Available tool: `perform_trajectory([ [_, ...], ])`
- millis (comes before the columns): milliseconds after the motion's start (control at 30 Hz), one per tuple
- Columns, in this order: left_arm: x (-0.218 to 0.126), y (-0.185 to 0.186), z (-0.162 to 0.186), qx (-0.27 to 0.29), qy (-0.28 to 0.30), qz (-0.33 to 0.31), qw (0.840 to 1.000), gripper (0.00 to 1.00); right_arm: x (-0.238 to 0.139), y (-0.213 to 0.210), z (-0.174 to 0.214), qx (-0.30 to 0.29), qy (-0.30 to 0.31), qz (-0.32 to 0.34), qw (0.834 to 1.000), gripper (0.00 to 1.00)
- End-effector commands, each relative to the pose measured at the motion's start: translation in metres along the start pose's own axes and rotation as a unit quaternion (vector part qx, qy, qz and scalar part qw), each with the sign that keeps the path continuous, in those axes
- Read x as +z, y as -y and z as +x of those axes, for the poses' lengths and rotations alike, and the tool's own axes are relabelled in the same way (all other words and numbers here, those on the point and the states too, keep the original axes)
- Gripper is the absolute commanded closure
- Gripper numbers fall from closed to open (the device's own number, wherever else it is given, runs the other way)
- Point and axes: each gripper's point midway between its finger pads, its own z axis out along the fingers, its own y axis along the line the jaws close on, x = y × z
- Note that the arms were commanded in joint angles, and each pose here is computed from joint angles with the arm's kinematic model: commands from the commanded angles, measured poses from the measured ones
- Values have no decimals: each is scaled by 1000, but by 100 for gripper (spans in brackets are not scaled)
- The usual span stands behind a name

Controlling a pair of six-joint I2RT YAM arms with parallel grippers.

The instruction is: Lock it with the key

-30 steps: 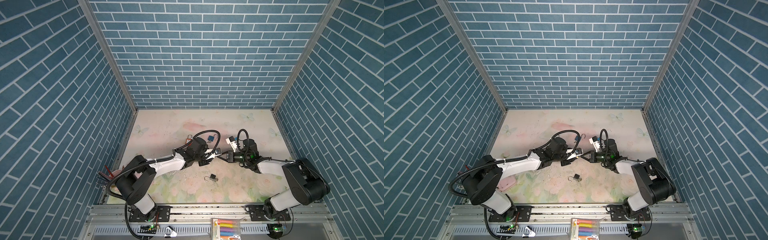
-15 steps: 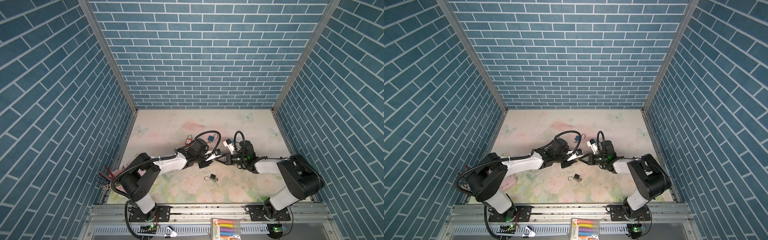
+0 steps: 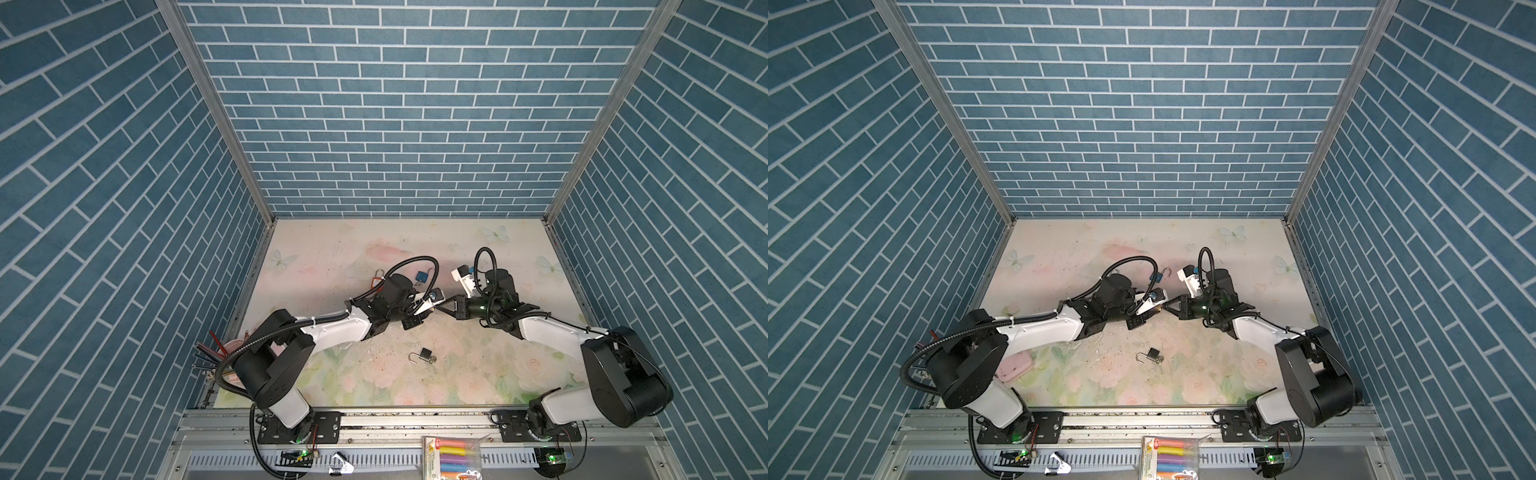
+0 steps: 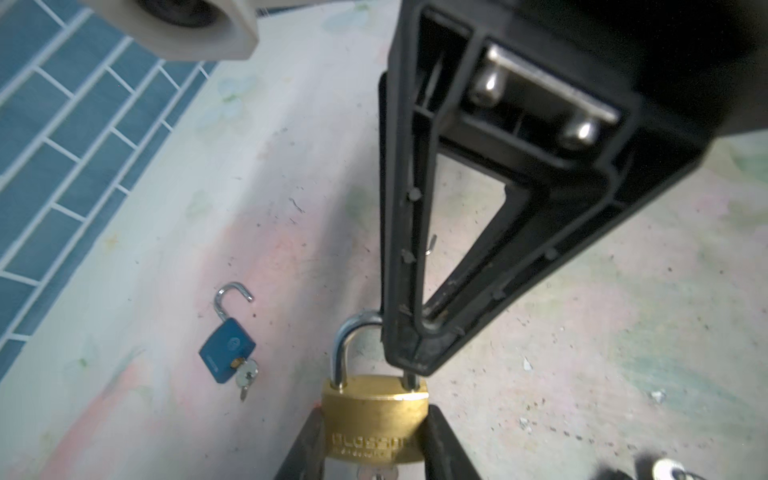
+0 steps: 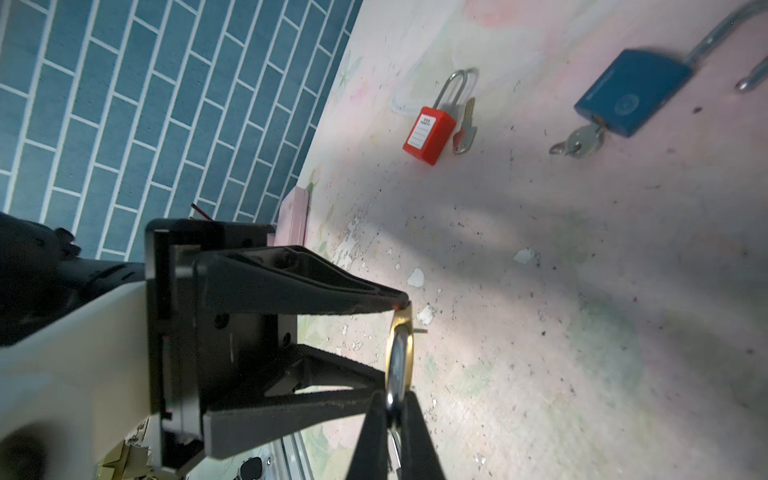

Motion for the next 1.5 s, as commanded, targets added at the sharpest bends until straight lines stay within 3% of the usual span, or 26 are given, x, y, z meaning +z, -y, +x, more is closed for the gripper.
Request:
perform_trajectory([
  [0,-23,-4,-79,11,152,-23,988,100,-12,-25,-6,-29,-16,-28,999,89],
  [300,-24,-6,-52,-35,123,-49,991,100,-79,-55,-82,-133,87,44,986,56],
  [467,-32,-24,-60,-88,137,-88,983,100,-99,-67,-99,-170,180,58,967,53],
  [567,-37,-42,-69,-185,162,-110,963,100,-107,-66,-94,-193,244,60,948,51],
  [667,-41,-60,-71,-324,189,-105,921,100,-109,-67,-77,-235,298,63,923,51],
  [700,-41,-66,-69,-381,199,-97,897,100,-106,-67,-70,-251,309,72,915,51],
  [767,-43,-79,-59,-497,220,-78,836,100,-98,-69,-56,-283,314,90,902,51],
  [900,-45,-102,-24,-683,241,-62,687,100,-78,-72,-38,-314,309,96,893,52],
  [967,-47,-109,-14,-731,252,-51,632,100,-69,-73,-35,-314,308,87,894,52],
  [1033,-49,-110,-7,-763,261,-38,590,100,-59,-72,-36,-311,306,80,896,53],
  [1100,-49,-110,-2,-778,260,-29,571,100,-49,-70,-40,-305,306,75,899,53],
  [1467,-44,-98,14,-802,236,-15,549,100,6,-57,-66,-237,291,30,927,66],
])
